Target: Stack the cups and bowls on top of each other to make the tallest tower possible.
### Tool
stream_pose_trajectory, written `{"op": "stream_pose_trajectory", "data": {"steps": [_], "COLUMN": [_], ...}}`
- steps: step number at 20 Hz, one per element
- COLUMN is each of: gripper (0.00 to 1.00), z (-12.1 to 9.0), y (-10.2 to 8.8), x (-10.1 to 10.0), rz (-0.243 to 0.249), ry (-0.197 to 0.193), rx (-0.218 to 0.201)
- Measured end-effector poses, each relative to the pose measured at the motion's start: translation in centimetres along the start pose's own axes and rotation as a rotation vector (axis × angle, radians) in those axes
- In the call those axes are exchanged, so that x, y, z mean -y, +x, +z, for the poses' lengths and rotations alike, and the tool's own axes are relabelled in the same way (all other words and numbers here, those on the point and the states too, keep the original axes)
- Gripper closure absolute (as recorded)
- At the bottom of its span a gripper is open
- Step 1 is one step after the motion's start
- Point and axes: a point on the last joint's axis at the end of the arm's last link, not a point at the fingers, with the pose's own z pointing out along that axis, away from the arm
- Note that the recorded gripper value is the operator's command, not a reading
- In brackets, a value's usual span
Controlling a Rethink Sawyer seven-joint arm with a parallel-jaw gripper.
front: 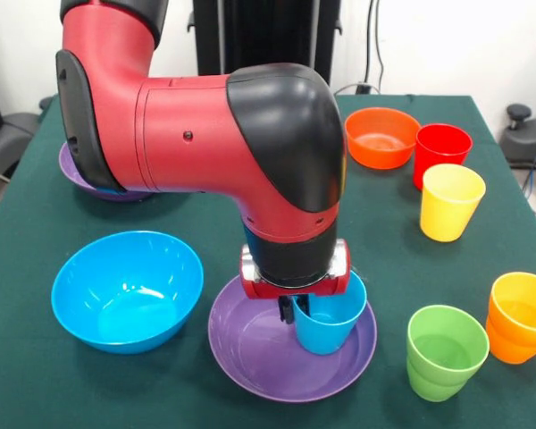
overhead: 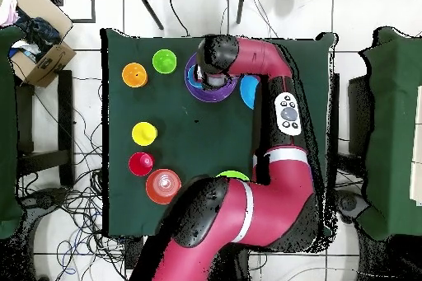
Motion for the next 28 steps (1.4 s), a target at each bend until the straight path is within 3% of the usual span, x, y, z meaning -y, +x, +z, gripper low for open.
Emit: {"op": "stream_pose_trajectory", "data": {"steps": [17, 23, 25, 28], "gripper": [1.0, 1.0, 1.0, 1.0], "z": [-1.3, -3.5, -5.1, -6.9], "y": [-1.5, -1.5, -1.5, -1.7], "x": [0.6, -0.4, -1.3, -2.0], "rz": [0.012, 0.0, -0.011, -0.02], "ry": [0.01, 0.021, 0.027, 0.034], "rx": [0.031, -0.009, -0.033, -0.036]}}
